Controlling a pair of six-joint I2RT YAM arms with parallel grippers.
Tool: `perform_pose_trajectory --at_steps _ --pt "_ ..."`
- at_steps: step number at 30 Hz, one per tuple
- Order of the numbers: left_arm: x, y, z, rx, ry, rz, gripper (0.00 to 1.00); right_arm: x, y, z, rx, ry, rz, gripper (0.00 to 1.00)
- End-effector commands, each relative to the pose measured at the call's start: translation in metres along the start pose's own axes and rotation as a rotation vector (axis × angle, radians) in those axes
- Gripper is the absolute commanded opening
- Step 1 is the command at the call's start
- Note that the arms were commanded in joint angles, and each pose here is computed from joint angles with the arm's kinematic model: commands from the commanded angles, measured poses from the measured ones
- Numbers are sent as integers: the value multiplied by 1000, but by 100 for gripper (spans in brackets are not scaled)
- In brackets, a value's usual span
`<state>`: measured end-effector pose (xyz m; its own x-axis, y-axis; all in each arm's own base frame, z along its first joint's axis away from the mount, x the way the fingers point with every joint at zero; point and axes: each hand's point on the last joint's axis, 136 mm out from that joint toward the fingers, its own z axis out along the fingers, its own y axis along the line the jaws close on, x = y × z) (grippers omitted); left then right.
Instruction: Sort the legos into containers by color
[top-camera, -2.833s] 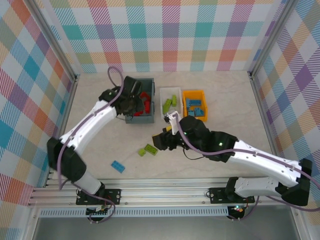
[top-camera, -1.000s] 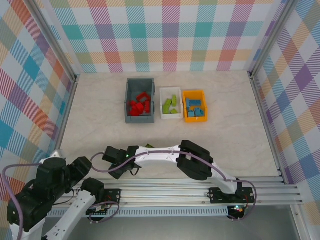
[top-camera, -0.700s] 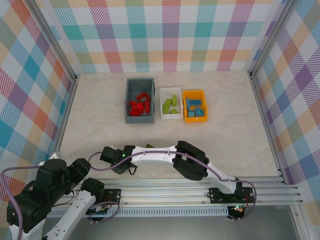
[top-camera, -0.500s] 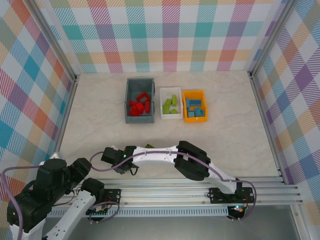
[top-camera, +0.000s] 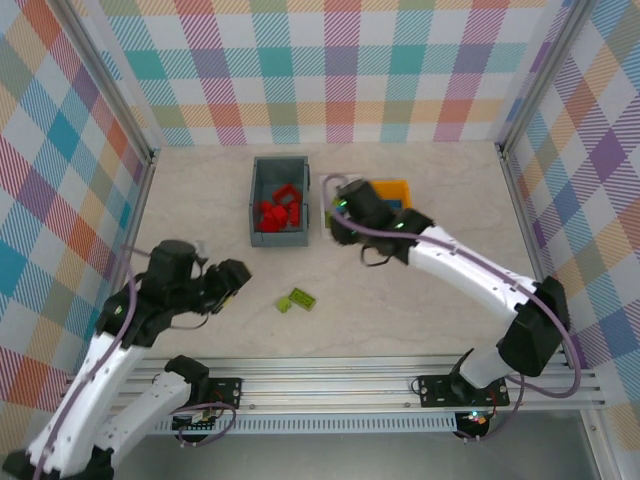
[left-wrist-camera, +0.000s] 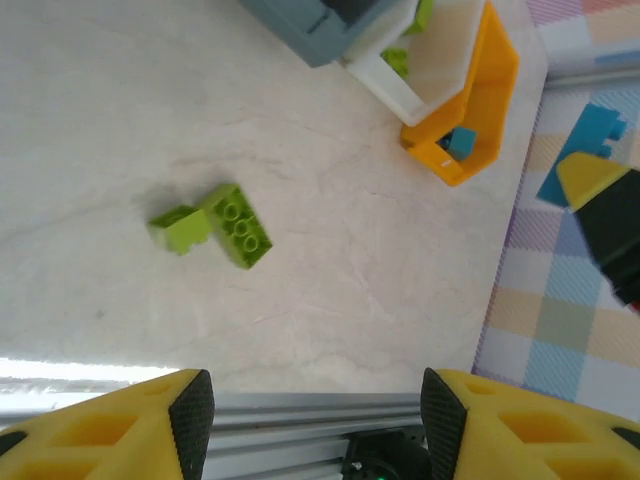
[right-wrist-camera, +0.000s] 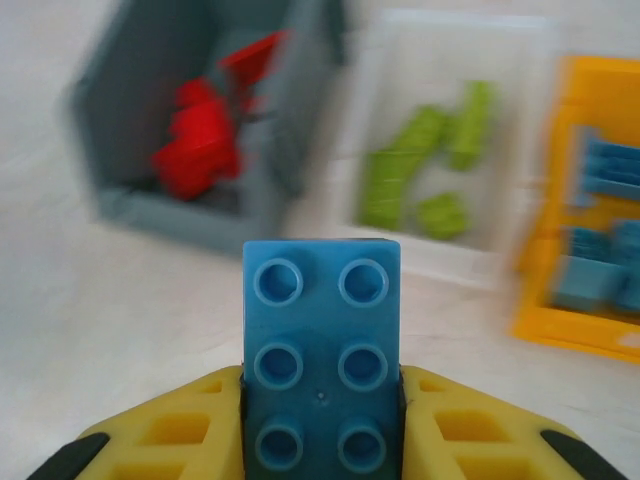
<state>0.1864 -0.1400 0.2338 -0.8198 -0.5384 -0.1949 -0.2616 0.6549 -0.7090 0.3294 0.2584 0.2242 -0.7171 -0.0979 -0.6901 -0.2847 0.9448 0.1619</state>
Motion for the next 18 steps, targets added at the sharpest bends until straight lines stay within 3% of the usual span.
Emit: perform_pose_trajectory --at_steps 1,4,9,18 --pt "-12 -72 21 129 -31 159 59 14 -41 23 32 105 84 30" --pt "-4 -106 56 86 -26 283 60 1 -83 45 102 140 179 30" --pt "5 -136 106 43 -25 353 60 -10 -135 89 213 224 275 32" --pt "28 -141 155 -54 8 453 60 -14 -167 142 284 320 292 40"
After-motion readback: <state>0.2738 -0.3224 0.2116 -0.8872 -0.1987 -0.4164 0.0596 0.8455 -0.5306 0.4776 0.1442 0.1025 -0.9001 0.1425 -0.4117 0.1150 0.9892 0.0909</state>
